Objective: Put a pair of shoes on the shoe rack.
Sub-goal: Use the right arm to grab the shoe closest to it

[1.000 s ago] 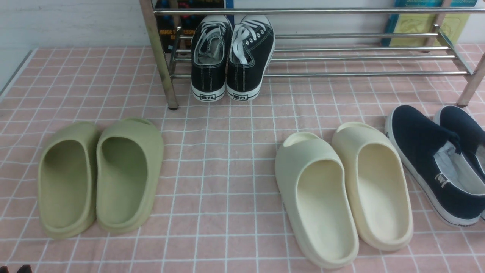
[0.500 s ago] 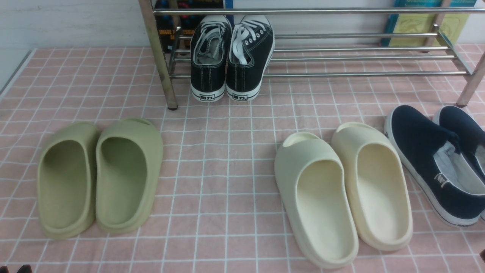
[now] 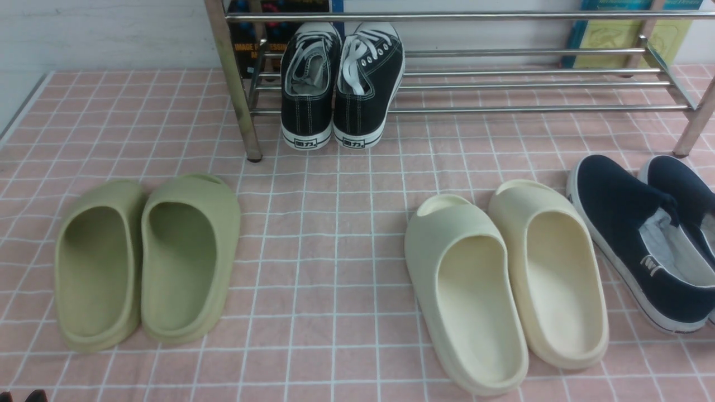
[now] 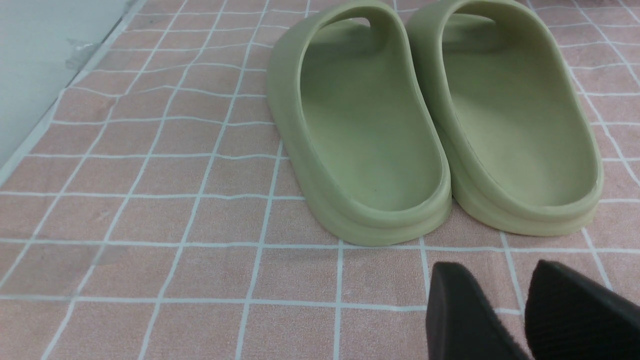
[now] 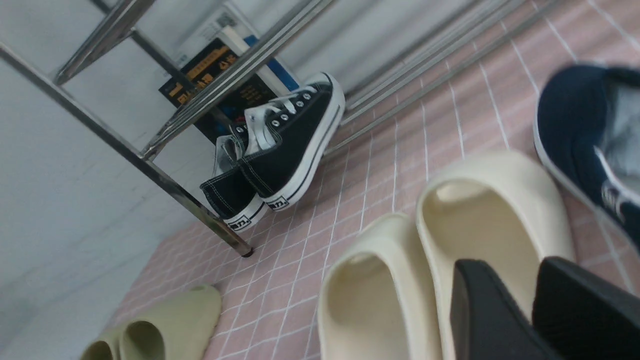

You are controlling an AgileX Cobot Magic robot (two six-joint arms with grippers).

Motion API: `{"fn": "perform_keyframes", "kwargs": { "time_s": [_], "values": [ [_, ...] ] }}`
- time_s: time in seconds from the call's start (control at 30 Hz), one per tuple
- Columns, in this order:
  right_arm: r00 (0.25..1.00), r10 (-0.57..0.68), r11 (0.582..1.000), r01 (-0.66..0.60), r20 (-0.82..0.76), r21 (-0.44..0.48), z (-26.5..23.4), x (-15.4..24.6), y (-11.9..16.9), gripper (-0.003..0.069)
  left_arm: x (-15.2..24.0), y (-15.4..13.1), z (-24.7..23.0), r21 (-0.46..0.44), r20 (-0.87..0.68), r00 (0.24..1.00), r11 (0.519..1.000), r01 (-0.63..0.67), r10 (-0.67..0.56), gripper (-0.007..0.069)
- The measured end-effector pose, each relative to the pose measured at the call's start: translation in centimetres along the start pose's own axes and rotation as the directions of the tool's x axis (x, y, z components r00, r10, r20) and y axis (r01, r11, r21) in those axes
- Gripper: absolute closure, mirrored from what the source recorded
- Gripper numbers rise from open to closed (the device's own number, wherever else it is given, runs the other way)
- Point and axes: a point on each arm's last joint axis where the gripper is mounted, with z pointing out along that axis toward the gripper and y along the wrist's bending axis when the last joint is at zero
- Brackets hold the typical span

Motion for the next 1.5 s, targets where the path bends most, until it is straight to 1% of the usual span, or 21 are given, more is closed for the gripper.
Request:
{"fn": "perform_keyframes", "kwargs": {
  "time_s": [0.1, 0.2, 0.23, 0.27, 0.3, 0.33, 0.37, 0.4, 0.43, 0.5, 0.53, 0.6, 0.7, 0.83, 0.87, 0.97, 1.1, 1.23, 1.37, 1.43, 1.5],
  "values": [
    [0.974, -0.204, 0.978, 0.207, -0.098, 0.029, 1.2, -4.1, 2.7, 0.066, 0.0, 0.0, 0.0, 0.0, 0.0, 1.0, 1.0, 0.0, 0.0, 0.0386],
    [0.911, -0.336, 0.935, 0.352, -0.241, 0.029, 2.5, -6.8, 4.5, 0.0677, 0.0, 0.0, 0.0, 0.0, 0.0, 1.0, 1.0, 0.0, 0.0, 0.0386],
    [0.844, -0.381, 0.906, 0.422, -0.376, 0.03, 3.9, -8.3, 5.0, 0.0678, 0.0, 0.0, 0.0, 0.0, -0.001, 1.0, 1.0, 0.0, 0.0, 0.0386],
    [0.824, -0.39, 0.898, 0.44, -0.412, 0.029, 4.3, -8.8, 5.2, 0.0678, 0.0, 0.0, 0.0, 0.0, -0.001, 1.0, 1.0, 0.0, 0.0, 0.0386],
    [0.726, -0.408, 0.86, 0.51, -0.554, 0.035, 6.2, -10.6, 5.4, 0.0678, 0.0, 0.0, 0.0, 0.0, -0.001, 1.0, 1.0, 0.0, 0.0, 0.0386],
    [0.704, -0.404, 0.858, 0.513, -0.584, 0.026, 6.1, -10.9, 5.6, 0.0678, 0.0, 0.0, 0.0, 0.0, -0.001, 1.0, 1.0, 0.0, 0.0, 0.0386],
    [0.621, -0.373, 0.843, 0.537, -0.689, 0.027, 7.7, -11.8, 5.4, 0.0678, 0.0, 0.0, 0.0, 0.0, -0.001, 1.0, 1.0, 0.0, 0.0, 0.0386],
    [0.619, -0.372, 0.844, 0.536, -0.692, 0.027, 8.0, -12.0, 5.4, 0.0678, 0.0, 0.0, 0.0, 0.0, -0.001, 1.0, 1.0, 0.0, 0.0, 0.0386],
    [0.554, -0.35, 0.833, 0.552, -0.756, 0.019, 9.5, -12.3, 5.0, 0.0678, 0.0, 0.0, 0.0, 0.0, -0.001, 1.0, 1.0, 0.0, 0.0, 0.0386],
    [0.451, -0.319, 0.821, 0.571, -0.834, -0.005, 12.4, -12.0, 4.1, 0.0677, 0.0, 0.0, 0.0, 0.0, -0.001, 1.0, 1.0, 0.0, 0.0, 0.0386],
    [0.448, -0.324, 0.818, 0.576, -0.833, -0.009, 12.4, -12.0, 4.2, 0.0676, 0.0, 0.0, 0.0, 0.0, -0.001, 1.0, 1.0, 0.0, 0.0, 0.0386],
    [0.33, -0.289, 0.797, 0.602, -0.899, -0.035, 15.6, -10.4, 2.6, 0.0671, 0.0, 0.0, 0.0, 0.0, -0.001, 1.0, 1.0, 0.0, 0.0, 0.0386],
    [0.278, -0.25, 0.788, 0.615, -0.928, -0.028, 17.5, -8.9, 1.4, 0.0655, 0.0, 0.0, 0.0, 0.0, -0.001, 1.0, 1.0, 0.0, 0.0, 0.0386],
    [0.223, -0.183, 0.784, 0.621, -0.957, -0.005, 21.2, -6.1, -1.5, 0.0503, 0.0, 0.0, 0.0, 0.0, -0.001, 1.0, 1.0, 0.0, 0.0, 0.0386],
    [0.225, -0.184, 0.783, 0.622, -0.957, -0.004, 21.3, -6.0, -1.7, 0.0493, 0.0, 0.0, 0.0, 0.0, -0.001, 1.0, 1.0, 0.0, 0.0, 0.0386],
    [0.209, -0.164, 0.786, 0.619, -0.964, 0.0, 23.5, -3.9, -3.6, 0.0317, 0.0, 0.0, 0.0, 0.0, -0.001, 1.0, 1.0, 0.0, 0.0, 0.0386],
    [0.194, -0.185, 0.764, 0.646, -0.963, -0.016, 25.3, -2.2, -5.5, 0.021, 0.0, 0.0, 0.0, 0.0, -0.001, 1.0, 1.0, 0.0, 0.0, 0.0386],
    [0.169, -0.194, 0.746, 0.666, -0.966, -0.033, 26.0, -1.3, -6.6, 0.03, 0.0, 0.0, 0.0, 0.0, -0.001, 1.0, 1.0, 0.0, 0.0, 0.0386],
    [0.172, -0.184, 0.755, 0.655, -0.968, -0.027, 26.2, -1.2, -6.4, 0.0567, 0.0, 0.0, 0.0, 0.0, -0.001, 1.0, 1.0, 0.0, 0.0, 0.0386],
    [0.169, -0.178, 0.758, 0.652, -0.969, -0.026, 26.4, -1.5, -6.1, 0.0635, 0.0, 0.0, 0.0, 0.0, -0.001, 1.0, 1.0, 0.0, 0.0, 0.0386],
    [0.159, -0.171, 0.759, 0.65, -0.972, -0.028, 26.7, -2.2, -5.5, 0.0635, 0.0, 0.0, 0.0, 0.0, -0.001, 1.0, 1.0, 0.0, 0.0, 0.0386]
  ]
}}
